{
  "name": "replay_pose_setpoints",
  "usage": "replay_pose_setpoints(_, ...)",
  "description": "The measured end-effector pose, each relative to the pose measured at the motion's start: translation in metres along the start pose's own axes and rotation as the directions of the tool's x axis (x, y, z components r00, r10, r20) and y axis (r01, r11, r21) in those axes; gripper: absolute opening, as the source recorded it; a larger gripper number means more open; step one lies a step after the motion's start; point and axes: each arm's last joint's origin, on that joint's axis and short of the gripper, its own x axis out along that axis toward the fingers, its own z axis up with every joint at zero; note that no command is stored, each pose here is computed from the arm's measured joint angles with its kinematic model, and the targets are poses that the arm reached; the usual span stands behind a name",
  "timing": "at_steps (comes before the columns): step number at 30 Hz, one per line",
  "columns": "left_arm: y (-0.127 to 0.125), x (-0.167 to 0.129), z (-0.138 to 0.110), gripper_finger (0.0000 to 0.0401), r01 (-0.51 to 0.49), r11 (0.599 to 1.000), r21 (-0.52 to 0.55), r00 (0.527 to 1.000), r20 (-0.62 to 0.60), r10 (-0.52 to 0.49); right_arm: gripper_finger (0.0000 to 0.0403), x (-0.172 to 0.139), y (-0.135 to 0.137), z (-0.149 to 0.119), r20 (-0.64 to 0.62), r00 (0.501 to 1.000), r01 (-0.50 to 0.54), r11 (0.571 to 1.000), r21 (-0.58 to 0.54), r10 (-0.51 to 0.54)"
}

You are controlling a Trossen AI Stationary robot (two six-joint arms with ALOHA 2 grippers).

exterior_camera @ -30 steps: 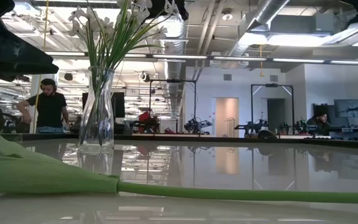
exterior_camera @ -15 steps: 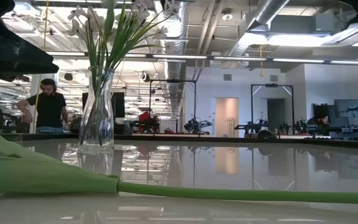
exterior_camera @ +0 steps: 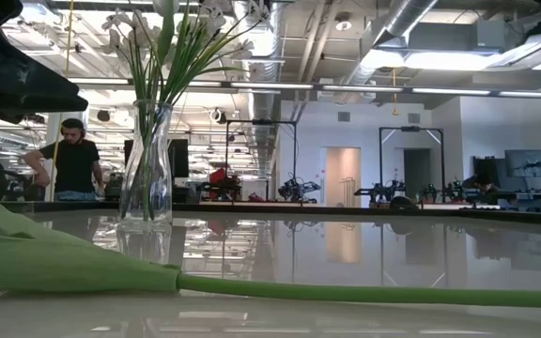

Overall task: Sort flowers into vase by color
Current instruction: Put the white flower into the transparent vase

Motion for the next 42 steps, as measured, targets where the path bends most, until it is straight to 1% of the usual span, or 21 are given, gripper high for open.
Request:
replay_pose_setpoints(1, 0.0, 0.0, 0.0, 0.0164, 0.002, 1.0, 0.001, 1.0, -0.002, -0.002, 0.0021, -0.007, 0.008, 0.004, 0.008, 1.0, -0.03, 1.0, -0.007, 0.03)
replay_pose_setpoints(4, -0.001, 0.0, -0.001, 0.0164, 0.037, 0.999, 0.008, 0.999, -0.031, -0.037, 0.0021, -0.026, 0.037, 0.008, -0.028, 0.992, -0.12, 0.992, -0.038, 0.119)
replay_pose_setpoints(5, -0.002, 0.001, -0.001, 0.0164, 0.055, 0.998, 0.009, 0.997, -0.045, -0.055, 0.0021, -0.031, 0.049, 0.007, -0.05, 0.988, -0.152, 0.987, -0.057, 0.149)
replay_pose_setpoints(7, -0.004, 0.002, 0.001, 0.0164, 0.098, 0.995, 0.004, 0.993, -0.063, -0.098, 0.0021, -0.037, 0.076, 0.0, -0.132, 0.968, -0.227, 0.969, -0.102, 0.213)
replay_pose_setpoints(10, -0.009, 0.006, 0.008, 0.0164, 0.161, 0.987, 0.005, 0.986, -0.053, -0.16, 0.0021, -0.047, 0.121, -0.017, -0.28, 0.904, -0.374, 0.915, -0.154, 0.323)
replay_pose_setpoints(14, -0.015, 0.01, 0.021, 0.0164, 0.26, 0.965, 0.025, 0.966, -0.011, -0.26, 0.0021, -0.055, 0.18, -0.047, -0.437, 0.804, -0.495, 0.861, -0.116, 0.404)
replay_pose_setpoints(16, -0.016, 0.012, 0.025, 0.0164, 0.288, 0.957, 0.043, 0.957, 0.002, -0.289, 0.0021, -0.058, 0.209, -0.066, -0.481, 0.766, -0.524, 0.848, -0.083, 0.426)
replay_pose_setpoints(19, -0.015, 0.014, 0.026, 0.0164, 0.287, 0.957, 0.049, 0.958, 0.008, -0.288, 0.0022, -0.061, 0.244, -0.092, -0.491, 0.758, -0.5, 0.866, -0.016, 0.429)
replay_pose_setpoints(22, -0.016, 0.017, 0.023, 0.0164, 0.281, 0.958, 0.053, 0.96, -0.003, -0.281, 0.0025, -0.066, 0.268, -0.113, -0.493, 0.77, -0.434, 0.899, 0.062, 0.406)
replay_pose_setpoints(24, -0.018, 0.019, 0.021, 0.0164, 0.309, 0.95, 0.05, 0.951, -0.011, -0.309, 0.003, -0.066, 0.278, -0.127, -0.486, 0.782, -0.39, 0.914, 0.11, 0.391)
replay_pose_setpoints(27, -0.026, 0.022, 0.017, 0.0164, 0.408, 0.911, 0.066, 0.913, -0.025, -0.407, 0.0041, -0.062, 0.284, -0.143, -0.472, 0.798, -0.322, 0.927, 0.19, 0.374)
replay_pose_setpoints(29, -0.031, 0.023, 0.016, 0.0164, 0.457, 0.883, 0.105, 0.888, -0.003, -0.46, 0.0049, -0.059, 0.284, -0.15, -0.475, 0.798, -0.287, 0.928, 0.24, 0.37)
replay_pose_setpoints(31, -0.035, 0.024, 0.018, 0.0164, 0.474, 0.867, 0.152, 0.873, 0.041, -0.485, 0.0059, -0.056, 0.279, -0.159, -0.504, 0.792, -0.241, 0.935, 0.26, 0.344)
replay_pose_setpoints(35, -0.039, 0.025, 0.022, 0.0164, 0.466, 0.863, 0.195, 0.863, 0.113, -0.492, 0.0089, -0.047, 0.27, -0.178, -0.552, 0.781, -0.156, 0.947, 0.281, 0.292)
replay_pose_setpoints(39, -0.039, 0.026, 0.022, 0.0164, 0.465, 0.864, 0.194, 0.863, 0.118, -0.491, 0.0133, -0.044, 0.267, -0.195, -0.585, 0.765, -0.158, 0.959, 0.237, 0.271)
replay_pose_setpoints(42, -0.039, 0.026, 0.022, 0.0164, 0.465, 0.864, 0.194, 0.863, 0.118, -0.491, 0.0165, -0.048, 0.271, -0.204, -0.607, 0.749, -0.167, 0.962, 0.217, 0.267)
